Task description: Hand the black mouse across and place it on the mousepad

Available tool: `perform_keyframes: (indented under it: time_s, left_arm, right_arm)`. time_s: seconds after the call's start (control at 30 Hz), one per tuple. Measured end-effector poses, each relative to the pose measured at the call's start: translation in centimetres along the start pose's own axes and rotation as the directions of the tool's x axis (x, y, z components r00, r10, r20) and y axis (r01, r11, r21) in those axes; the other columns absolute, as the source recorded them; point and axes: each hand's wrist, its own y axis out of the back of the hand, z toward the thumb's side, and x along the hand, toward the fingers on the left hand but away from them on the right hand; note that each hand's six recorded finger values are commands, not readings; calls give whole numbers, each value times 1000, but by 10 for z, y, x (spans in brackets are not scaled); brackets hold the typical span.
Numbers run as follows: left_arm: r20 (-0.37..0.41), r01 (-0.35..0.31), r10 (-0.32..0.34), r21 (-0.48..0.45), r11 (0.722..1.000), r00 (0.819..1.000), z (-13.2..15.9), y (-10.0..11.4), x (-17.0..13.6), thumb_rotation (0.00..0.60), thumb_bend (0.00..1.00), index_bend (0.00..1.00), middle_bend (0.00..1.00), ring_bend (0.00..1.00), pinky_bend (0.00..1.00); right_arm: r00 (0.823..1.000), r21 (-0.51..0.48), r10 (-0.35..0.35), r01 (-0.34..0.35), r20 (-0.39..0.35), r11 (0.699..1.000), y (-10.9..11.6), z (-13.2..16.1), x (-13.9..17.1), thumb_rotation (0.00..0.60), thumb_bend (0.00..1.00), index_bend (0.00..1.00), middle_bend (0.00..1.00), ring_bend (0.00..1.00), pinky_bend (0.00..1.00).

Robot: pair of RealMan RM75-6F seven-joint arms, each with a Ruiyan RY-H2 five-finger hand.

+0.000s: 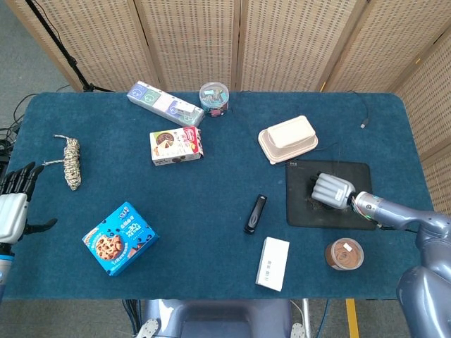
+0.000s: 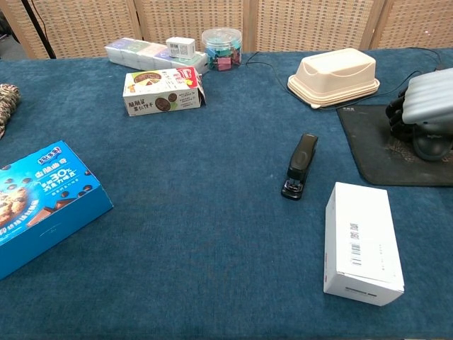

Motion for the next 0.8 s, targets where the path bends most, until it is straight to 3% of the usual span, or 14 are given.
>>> perform_keyframes:
  time_s: [0.17,0.33,0.53,0.8]
  left_arm:
    - [-2,-1,1,-1,1000,1000,-1,1,0,600,104,0,0,0,0]
    - [-2,2,-2,-2,1000,1000,-1,0,0,600,104,0,0,0,0]
    - [-1,5,-5,-2,1000,1000,0,0,0,600,105,0,0,0,0]
    - [-3,8,-8,-6,1000,1000,-1,0,0,600,105,0,0,0,0]
  right_arm:
    - [1000,16,-2,2,10,1000,1,-3,-1,600,719,449,401,224,405]
    - [1000,43,-5,4,24,999,1,-7,0,600,452,344,305,165,403]
    - [1000,71,-7,6,26,997,1,-6,-1,600,205,286,237,125,394]
    - [1000,80,-1,-1,18,997,-1,-4,0,600,162,264,194,105,380]
